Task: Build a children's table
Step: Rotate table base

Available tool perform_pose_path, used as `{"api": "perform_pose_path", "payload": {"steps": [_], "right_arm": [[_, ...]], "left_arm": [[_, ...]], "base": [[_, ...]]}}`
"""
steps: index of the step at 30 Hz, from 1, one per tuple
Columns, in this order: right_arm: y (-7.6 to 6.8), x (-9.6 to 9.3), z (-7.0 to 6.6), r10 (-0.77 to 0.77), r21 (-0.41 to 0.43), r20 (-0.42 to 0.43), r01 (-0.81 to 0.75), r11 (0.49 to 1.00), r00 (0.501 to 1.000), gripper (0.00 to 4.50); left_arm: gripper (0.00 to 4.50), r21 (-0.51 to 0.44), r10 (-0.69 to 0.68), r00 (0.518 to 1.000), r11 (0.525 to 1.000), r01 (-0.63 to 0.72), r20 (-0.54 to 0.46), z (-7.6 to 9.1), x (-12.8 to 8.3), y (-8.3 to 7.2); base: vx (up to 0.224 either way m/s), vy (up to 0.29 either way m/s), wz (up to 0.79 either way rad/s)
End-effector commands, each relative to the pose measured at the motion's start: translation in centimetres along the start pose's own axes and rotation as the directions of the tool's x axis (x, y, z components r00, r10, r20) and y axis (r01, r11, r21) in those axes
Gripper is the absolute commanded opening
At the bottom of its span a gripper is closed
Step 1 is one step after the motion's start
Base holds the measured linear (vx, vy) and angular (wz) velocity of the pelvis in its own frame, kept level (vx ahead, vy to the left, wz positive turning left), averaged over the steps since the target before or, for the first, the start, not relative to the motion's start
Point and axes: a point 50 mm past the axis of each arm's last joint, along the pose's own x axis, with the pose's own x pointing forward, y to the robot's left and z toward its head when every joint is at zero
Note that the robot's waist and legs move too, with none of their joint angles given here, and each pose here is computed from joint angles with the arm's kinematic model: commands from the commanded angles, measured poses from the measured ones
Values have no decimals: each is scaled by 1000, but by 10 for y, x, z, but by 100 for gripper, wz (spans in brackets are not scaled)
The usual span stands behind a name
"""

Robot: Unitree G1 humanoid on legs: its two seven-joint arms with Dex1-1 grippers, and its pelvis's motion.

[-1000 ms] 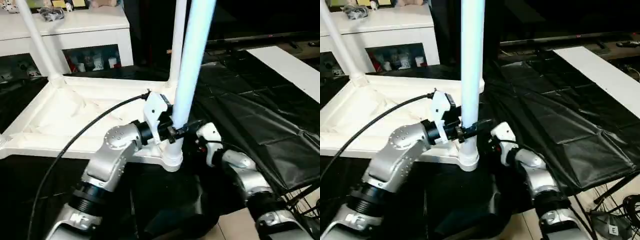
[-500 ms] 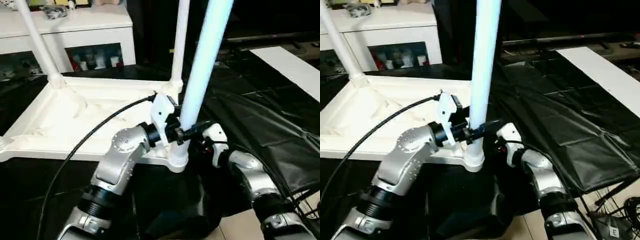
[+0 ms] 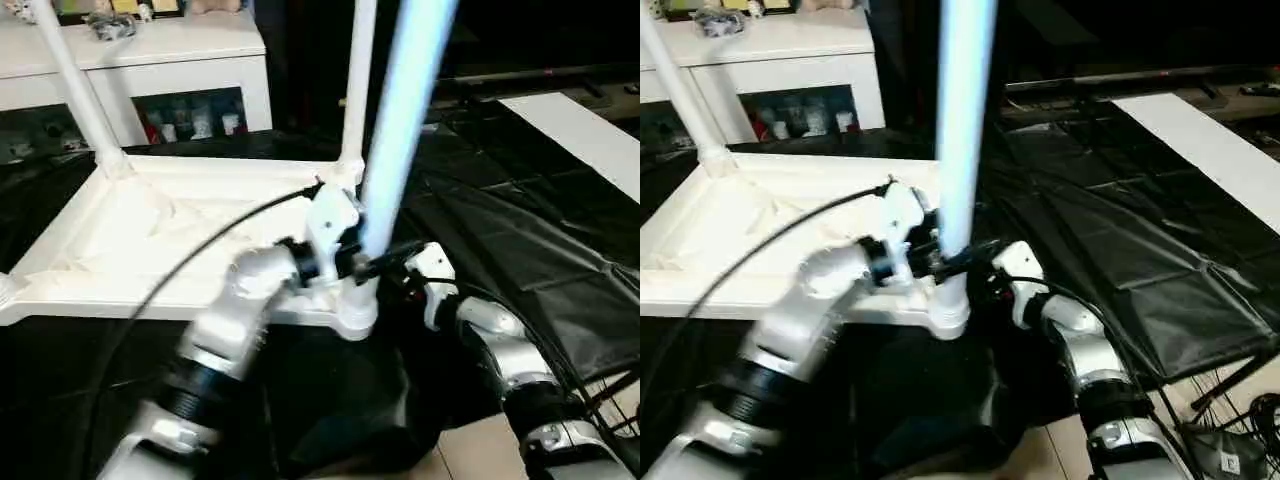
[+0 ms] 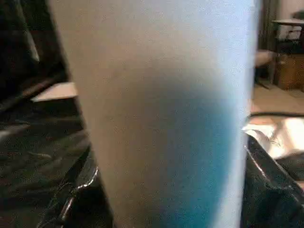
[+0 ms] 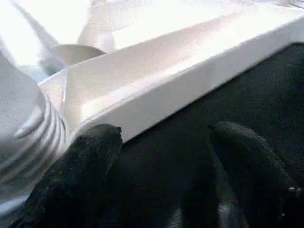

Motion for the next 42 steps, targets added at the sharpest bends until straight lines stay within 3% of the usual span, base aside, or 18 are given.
{"api": "perform_pose_path", "payload": {"steps": [1, 5, 13, 17, 18, 20, 25, 28, 34, 35, 42], "right_arm": [[-3, 2, 20, 29, -52, 74, -25, 998, 997, 367], [-16, -9, 24, 8, -71, 81, -3, 997, 997, 367], [-23, -26, 23, 38, -124, 43, -32, 992, 998, 367], [-22, -36, 20, 99, -163, -15, -100, 982, 995, 367], [-21, -40, 18, 136, -174, -58, -144, 974, 989, 367], [-18, -46, 15, 186, -197, -124, -208, 958, 975, 367], [-18, -55, 18, 221, -224, -179, -258, 940, 959, 367], [-17, -61, 21, 248, -240, -217, -298, 924, 944, 367], [-9, -65, 31, 311, -245, -237, -366, 898, 920, 367], [-8, -65, 32, 312, -247, -238, -368, 896, 920, 367], [-7, -64, 34, 313, -247, -246, -372, 895, 917, 367]], "left_arm": [[302, -5, -92, 996, 996, 92, -11, 3, -10, -4], [302, -53, -233, 959, 972, 228, -163, -10, -41, -7], [302, -75, -256, 914, 967, 245, -314, -22, -66, 6], [302, -22, -223, 865, 971, 239, -449, -32, -76, 18], [277, -23, -243, 840, 964, 265, -485, -37, -78, 18], [268, -20, -249, 819, 960, 279, -518, -43, -78, 20], [237, 9, -233, 817, 960, 279, -527, -48, -71, 26], [217, -41, -290, 775, 945, 324, -562, -53, -72, 24], [171, -33, -290, 724, 937, 348, -626, -63, -76, 28], [146, -39, -292, 715, 937, 348, -635, -64, -79, 28], [89, 13, -196, 721, 962, 273, -665, -70, -82, 36]], "base": [[0, 0, 0], [0, 0, 0], [0, 0, 0], [0, 0, 0], [0, 0, 0], [0, 0, 0], [0, 0, 0], [0, 0, 0], [0, 0, 0], [0, 0, 0], [0, 0, 0]]}}
